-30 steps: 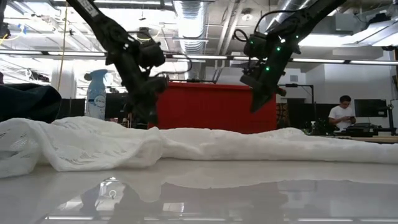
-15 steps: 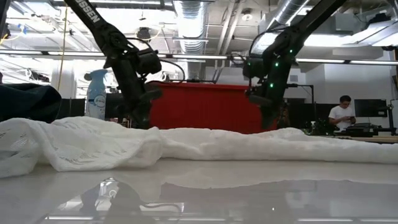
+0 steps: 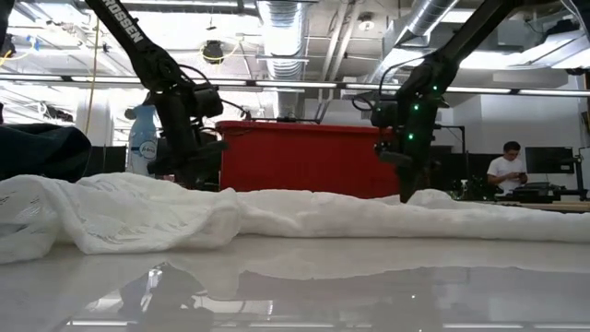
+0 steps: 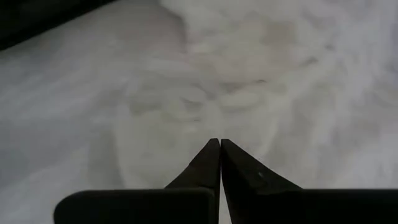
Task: Fold Laundry from Bin
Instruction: Fold the white dress from the red bin
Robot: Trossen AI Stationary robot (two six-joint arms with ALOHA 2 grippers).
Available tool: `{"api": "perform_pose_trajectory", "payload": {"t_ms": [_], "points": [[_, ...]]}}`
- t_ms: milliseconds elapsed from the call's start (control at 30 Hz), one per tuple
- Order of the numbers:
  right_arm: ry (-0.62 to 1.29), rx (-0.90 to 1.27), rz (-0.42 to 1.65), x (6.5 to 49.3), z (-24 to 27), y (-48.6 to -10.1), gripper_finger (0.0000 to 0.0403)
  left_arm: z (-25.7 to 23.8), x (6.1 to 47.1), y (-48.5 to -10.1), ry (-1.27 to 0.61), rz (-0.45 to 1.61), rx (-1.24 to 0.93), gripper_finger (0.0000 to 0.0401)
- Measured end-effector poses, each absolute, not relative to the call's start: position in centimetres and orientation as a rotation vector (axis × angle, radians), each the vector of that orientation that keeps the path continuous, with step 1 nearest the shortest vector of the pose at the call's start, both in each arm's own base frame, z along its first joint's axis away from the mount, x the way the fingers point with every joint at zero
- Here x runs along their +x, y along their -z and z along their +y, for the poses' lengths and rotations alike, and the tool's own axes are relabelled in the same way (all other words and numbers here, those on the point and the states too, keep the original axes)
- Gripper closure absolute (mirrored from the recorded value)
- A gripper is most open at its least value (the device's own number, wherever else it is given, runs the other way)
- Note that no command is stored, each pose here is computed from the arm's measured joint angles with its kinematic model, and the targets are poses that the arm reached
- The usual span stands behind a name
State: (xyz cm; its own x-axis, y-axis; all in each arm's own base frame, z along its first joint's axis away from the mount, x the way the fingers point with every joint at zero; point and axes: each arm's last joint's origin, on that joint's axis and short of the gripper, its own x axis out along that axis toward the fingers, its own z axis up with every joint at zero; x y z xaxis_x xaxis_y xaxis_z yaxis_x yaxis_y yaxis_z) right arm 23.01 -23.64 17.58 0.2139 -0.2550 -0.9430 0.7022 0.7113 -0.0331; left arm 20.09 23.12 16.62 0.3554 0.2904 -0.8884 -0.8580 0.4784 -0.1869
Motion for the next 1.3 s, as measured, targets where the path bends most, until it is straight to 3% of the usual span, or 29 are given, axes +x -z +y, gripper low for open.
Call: {"api": "perform_pose_trajectory", "payload": {"t_ms": [233, 467, 833, 1100, 1300], "points": [[0.730, 0.481, 1.171, 22.0, -24.6, -17.6, 0.0388, 23.8, 18.8, -16.5, -0.874, 0.939, -0.771, 0.0401], [0.661, 0.472, 1.161, 22.4, -24.1, -17.8, 0.0388, 22.6, 20.1, -16.4, -0.713, 0.967, -0.725, 0.0401], [0.650, 0.458, 1.163, 22.6, -24.0, -17.8, 0.0388, 22.1, 20.8, -13.7, -0.649, 1.127, -0.756, 0.0401], [0.743, 0.442, 1.186, 21.7, -24.8, -17.8, 0.0388, 24.3, 20.5, -15.0, -0.878, 1.151, -0.633, 0.0401], [0.811, 0.457, 1.186, 20.5, -25.8, -17.8, 0.0388, 25.3, 19.3, -15.2, -0.885, 1.145, -0.675, 0.0401]]}}
